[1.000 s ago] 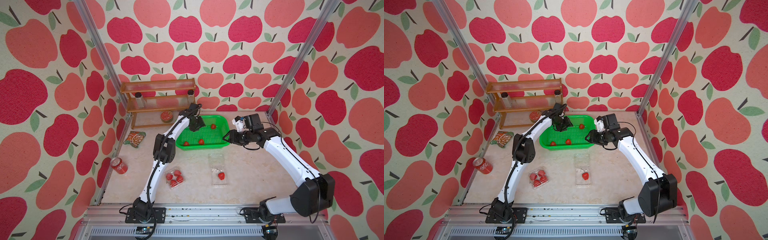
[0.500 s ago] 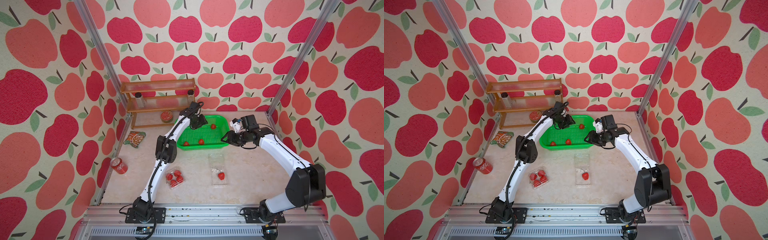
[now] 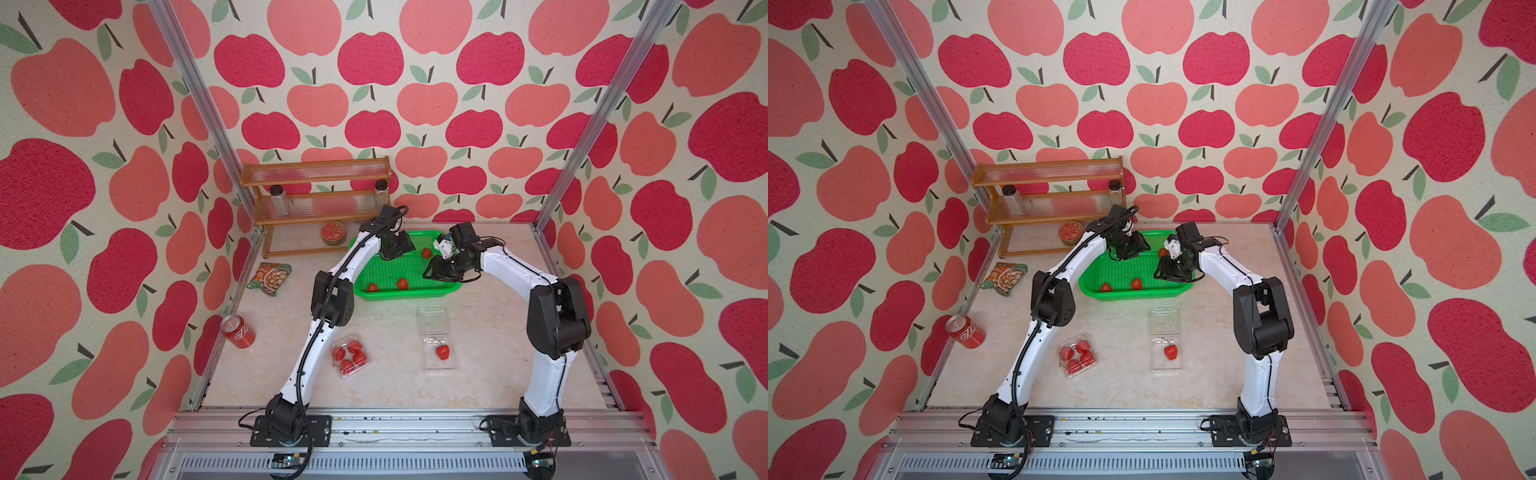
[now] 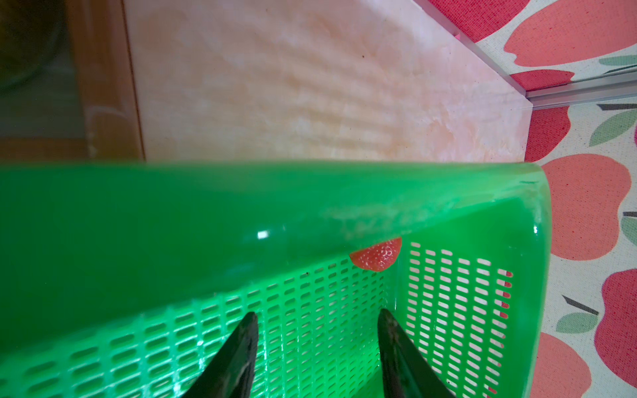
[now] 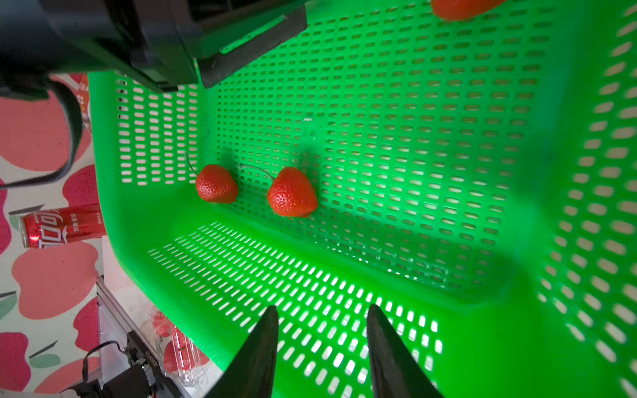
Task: Pack strawberries into containers
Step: Move the basket to the center of the board.
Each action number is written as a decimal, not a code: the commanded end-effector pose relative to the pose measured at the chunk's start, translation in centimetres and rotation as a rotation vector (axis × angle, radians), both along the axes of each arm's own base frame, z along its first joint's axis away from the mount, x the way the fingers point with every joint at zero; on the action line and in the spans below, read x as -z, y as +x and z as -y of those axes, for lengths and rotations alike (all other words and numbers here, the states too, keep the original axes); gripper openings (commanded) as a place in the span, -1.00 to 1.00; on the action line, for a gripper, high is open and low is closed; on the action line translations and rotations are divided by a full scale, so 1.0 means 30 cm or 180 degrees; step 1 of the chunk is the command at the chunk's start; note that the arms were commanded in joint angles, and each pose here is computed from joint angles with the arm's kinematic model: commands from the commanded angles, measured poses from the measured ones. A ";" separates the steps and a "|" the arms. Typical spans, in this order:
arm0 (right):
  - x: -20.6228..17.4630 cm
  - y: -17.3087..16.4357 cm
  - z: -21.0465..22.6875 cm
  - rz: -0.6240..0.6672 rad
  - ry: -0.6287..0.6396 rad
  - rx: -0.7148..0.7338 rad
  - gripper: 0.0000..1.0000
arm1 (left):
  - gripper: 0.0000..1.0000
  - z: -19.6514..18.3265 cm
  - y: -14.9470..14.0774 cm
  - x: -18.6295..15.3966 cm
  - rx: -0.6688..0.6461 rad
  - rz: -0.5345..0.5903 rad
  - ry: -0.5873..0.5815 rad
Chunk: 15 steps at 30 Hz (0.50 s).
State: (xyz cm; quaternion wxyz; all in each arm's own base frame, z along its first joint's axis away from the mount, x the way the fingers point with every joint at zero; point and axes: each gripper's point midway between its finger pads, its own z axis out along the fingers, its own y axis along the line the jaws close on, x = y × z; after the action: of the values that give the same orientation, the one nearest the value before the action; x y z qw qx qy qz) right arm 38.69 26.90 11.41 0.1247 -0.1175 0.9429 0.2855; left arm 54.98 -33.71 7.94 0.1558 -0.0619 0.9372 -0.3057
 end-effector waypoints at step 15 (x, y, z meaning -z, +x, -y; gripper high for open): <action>-0.009 -0.242 -0.041 -0.0411 -0.0107 -0.0818 -0.12 | 0.08 0.040 -0.074 -0.027 0.0307 0.0051 0.0166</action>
State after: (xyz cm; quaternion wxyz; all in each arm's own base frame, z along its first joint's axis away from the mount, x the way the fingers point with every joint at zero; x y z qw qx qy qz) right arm 33.39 28.03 10.61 0.0474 -0.1936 0.9386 0.2818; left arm 54.00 -34.48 7.66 0.1509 -0.0357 0.9418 -0.2982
